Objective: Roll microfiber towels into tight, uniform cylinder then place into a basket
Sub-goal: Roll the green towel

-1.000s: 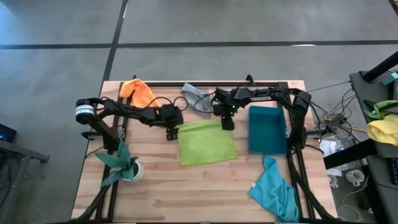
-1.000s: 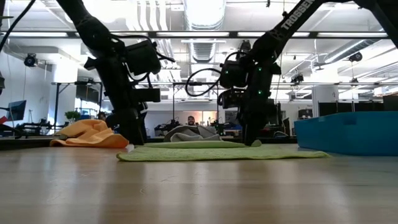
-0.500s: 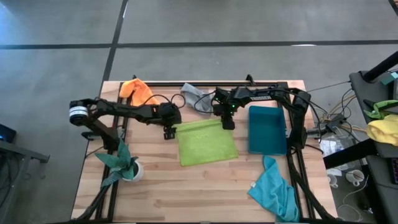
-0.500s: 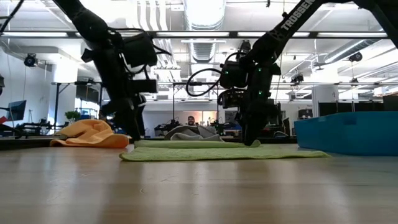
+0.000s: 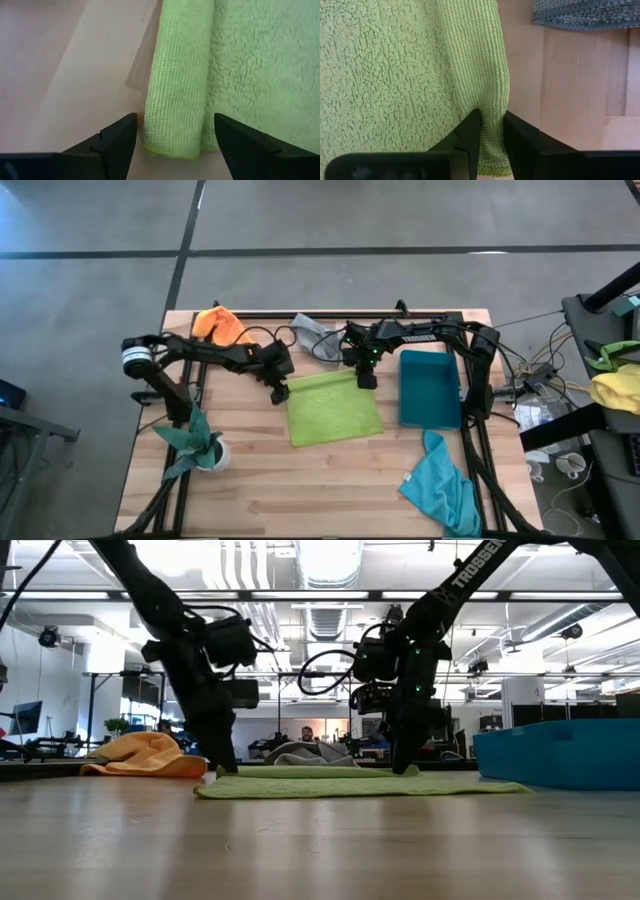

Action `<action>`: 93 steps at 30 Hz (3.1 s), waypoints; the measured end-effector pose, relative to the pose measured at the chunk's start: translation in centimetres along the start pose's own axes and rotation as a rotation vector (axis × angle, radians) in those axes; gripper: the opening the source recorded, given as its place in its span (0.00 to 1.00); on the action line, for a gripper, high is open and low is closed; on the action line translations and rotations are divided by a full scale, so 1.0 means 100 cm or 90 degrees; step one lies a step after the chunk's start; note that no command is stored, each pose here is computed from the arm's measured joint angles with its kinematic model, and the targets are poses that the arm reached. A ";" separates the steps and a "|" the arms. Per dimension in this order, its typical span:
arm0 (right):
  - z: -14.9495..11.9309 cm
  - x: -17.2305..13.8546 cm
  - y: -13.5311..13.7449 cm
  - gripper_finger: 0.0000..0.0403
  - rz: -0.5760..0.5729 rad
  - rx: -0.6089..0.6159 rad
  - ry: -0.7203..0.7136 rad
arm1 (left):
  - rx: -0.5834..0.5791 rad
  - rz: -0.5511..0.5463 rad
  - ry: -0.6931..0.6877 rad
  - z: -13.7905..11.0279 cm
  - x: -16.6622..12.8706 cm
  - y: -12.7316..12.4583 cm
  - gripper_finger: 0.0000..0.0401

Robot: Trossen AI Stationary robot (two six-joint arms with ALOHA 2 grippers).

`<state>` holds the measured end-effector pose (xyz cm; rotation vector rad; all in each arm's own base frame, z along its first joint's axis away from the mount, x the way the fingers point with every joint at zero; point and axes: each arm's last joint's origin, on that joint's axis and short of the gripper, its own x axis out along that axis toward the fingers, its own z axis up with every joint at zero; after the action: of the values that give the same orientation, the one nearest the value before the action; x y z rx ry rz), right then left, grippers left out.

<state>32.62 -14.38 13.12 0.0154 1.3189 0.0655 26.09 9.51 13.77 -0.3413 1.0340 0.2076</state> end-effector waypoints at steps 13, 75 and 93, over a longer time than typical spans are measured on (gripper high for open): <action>0.000 0.000 0.000 0.17 0.001 0.000 0.001 | 0.029 0.009 0.007 -0.001 0.006 0.001 0.19; -0.005 0.010 0.080 0.02 -0.457 -0.231 0.040 | 0.463 0.275 0.017 -0.013 -0.006 -0.029 0.00; -0.008 0.022 0.080 0.12 -0.386 -0.280 0.046 | 0.465 0.231 0.028 -0.020 0.007 -0.029 0.03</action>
<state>32.11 -6.28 11.21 -0.7618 1.3103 -0.1631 25.76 6.13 12.77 0.5087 1.1373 0.1334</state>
